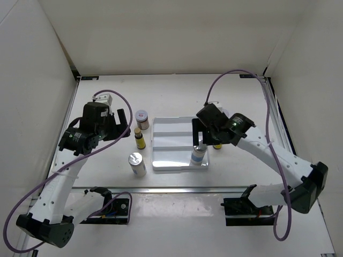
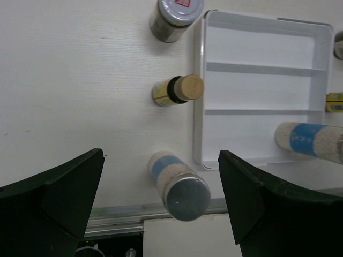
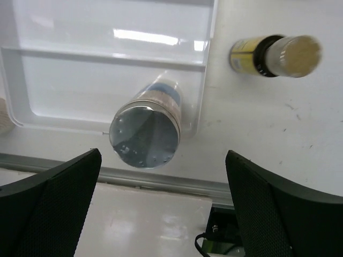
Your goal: Organize the condiment bottles
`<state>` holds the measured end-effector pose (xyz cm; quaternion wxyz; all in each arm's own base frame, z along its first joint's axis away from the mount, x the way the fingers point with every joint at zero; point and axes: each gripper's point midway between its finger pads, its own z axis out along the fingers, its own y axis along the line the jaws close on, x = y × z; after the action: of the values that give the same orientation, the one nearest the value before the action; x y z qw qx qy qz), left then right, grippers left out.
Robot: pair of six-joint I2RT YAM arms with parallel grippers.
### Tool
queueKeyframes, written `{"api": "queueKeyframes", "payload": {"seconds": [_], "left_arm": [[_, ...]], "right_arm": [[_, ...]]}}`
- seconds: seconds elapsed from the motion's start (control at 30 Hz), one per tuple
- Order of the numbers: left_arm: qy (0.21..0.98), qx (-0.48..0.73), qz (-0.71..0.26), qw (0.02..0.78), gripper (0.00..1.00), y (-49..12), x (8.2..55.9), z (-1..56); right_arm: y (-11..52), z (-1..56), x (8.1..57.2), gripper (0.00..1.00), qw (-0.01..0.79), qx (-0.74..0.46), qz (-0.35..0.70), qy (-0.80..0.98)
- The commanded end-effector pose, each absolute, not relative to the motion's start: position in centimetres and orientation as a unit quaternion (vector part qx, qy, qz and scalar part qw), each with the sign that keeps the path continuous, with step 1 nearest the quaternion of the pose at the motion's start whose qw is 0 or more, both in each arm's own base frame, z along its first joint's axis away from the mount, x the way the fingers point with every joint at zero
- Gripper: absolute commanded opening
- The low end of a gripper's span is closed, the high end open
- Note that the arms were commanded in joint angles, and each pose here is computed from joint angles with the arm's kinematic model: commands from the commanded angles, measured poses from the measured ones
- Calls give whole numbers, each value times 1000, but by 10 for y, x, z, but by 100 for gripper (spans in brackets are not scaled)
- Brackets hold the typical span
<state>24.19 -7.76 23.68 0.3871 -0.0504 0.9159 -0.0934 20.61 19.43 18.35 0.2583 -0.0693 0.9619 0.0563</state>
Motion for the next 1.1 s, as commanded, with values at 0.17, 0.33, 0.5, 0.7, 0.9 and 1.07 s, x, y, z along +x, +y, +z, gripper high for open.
{"api": "queueKeyframes", "payload": {"seconds": [0.17,0.33,0.5,0.7,0.9,1.07], "left_arm": [[943,-50,-181,273,95,-114,189,221],[957,-39,-199,207,93,-131,164,199],[970,-25,-168,173,93,-138,156,176],[981,-32,-110,156,94,-137,157,154],[985,-48,-63,153,92,-135,162,140],[986,-40,-45,156,84,-140,166,133]], "right_arm": [[177,228,220,100,334,-57,45,940],[174,232,221,100,343,-53,41,937],[170,231,221,100,346,-56,36,936],[169,234,220,100,349,-55,39,935],[166,231,217,100,349,-59,37,935],[163,233,215,100,352,-62,39,933]]}}
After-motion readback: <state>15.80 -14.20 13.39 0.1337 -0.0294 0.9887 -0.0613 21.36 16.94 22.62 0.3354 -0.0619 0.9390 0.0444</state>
